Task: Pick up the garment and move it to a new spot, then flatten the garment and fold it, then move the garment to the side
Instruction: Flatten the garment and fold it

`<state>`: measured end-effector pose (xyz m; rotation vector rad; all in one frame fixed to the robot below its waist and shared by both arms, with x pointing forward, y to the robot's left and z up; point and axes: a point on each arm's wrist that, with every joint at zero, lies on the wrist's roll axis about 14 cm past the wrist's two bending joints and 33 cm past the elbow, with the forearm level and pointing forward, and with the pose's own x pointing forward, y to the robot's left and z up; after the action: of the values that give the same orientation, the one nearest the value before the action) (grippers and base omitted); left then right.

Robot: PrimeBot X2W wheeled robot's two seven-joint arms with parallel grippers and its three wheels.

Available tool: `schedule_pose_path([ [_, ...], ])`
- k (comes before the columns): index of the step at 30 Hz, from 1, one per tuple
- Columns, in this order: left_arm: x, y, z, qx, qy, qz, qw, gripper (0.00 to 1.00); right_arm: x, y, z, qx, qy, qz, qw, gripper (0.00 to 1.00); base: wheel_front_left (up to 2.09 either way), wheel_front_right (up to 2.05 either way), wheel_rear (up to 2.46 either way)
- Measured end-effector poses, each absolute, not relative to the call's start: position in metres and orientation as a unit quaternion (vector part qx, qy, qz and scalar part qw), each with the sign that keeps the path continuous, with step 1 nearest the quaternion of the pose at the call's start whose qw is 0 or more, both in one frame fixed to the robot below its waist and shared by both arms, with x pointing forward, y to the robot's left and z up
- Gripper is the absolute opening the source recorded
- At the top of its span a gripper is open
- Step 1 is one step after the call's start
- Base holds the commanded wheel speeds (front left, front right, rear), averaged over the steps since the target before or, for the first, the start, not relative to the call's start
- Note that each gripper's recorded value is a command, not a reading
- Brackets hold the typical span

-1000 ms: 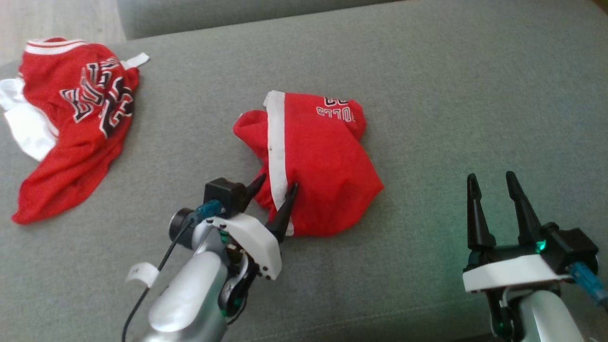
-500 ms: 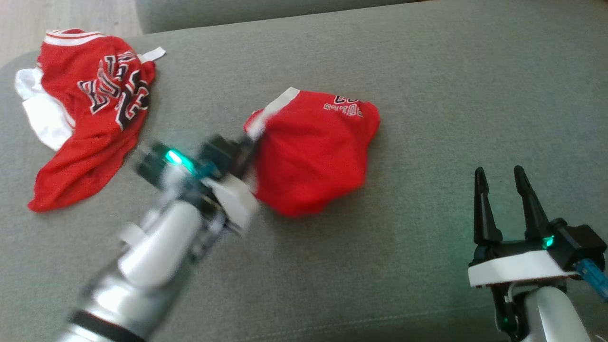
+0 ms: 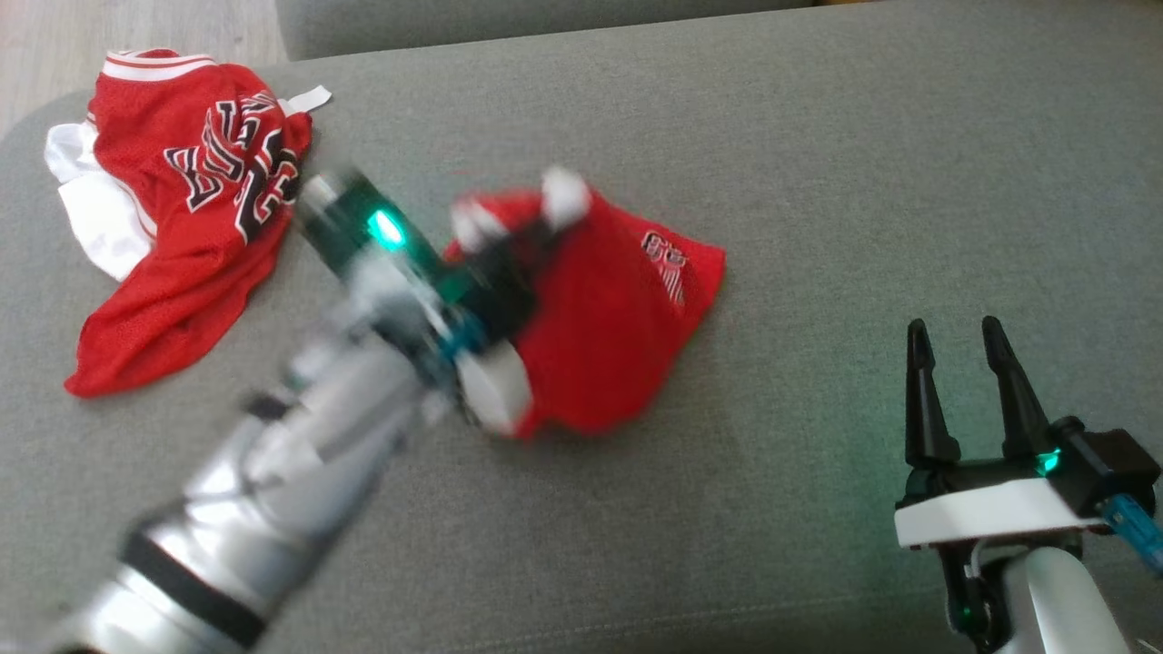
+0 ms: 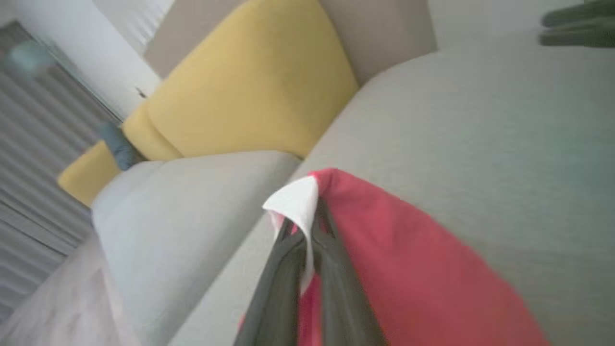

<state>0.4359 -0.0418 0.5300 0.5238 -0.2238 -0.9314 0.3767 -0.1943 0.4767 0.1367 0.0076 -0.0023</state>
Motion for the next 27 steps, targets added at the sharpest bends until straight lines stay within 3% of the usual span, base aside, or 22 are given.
schedule_pose_path([
  [8, 0.374, -0.053, 0.449, 0.184, 0.011, -0.489, 0.853, 0.0, 0.378, -0.194, 0.473, 0.068, 0.008, -0.001, 0.998, 1.0, 0.0, 0.0, 0.0],
  [18, 0.343, -0.064, 0.425, 0.127, 0.064, -0.491, 0.859, 0.0, 0.386, -0.184, 0.477, 0.069, 0.003, 0.014, 0.997, 1.0, 0.0, 0.0, 0.0],
  [19, 0.339, -0.064, 0.421, 0.124, 0.07, -0.491, 0.859, 0.22, 0.387, -0.183, 0.478, 0.07, 0.001, 0.016, 0.997, 1.0, 0.0, 0.0, 0.0],
  [20, 0.336, -0.063, 0.419, 0.12, 0.074, -0.489, 0.861, 0.69, 0.388, -0.182, 0.478, 0.07, 0.001, 0.018, 0.997, 1.0, 0.0, 0.0, 0.0],
  [21, 0.335, -0.062, 0.418, 0.116, 0.077, -0.484, 0.864, 1.0, 0.388, -0.181, 0.478, 0.07, 0.001, 0.02, 0.997, 1.0, 0.0, 0.0, 0.0],
  [27, 0.349, -0.049, 0.443, 0.078, 0.051, -0.427, 0.899, 1.0, 0.391, -0.172, 0.48, 0.062, -0.001, 0.035, 0.997, 1.0, 0.0, 0.0, 0.0],
])
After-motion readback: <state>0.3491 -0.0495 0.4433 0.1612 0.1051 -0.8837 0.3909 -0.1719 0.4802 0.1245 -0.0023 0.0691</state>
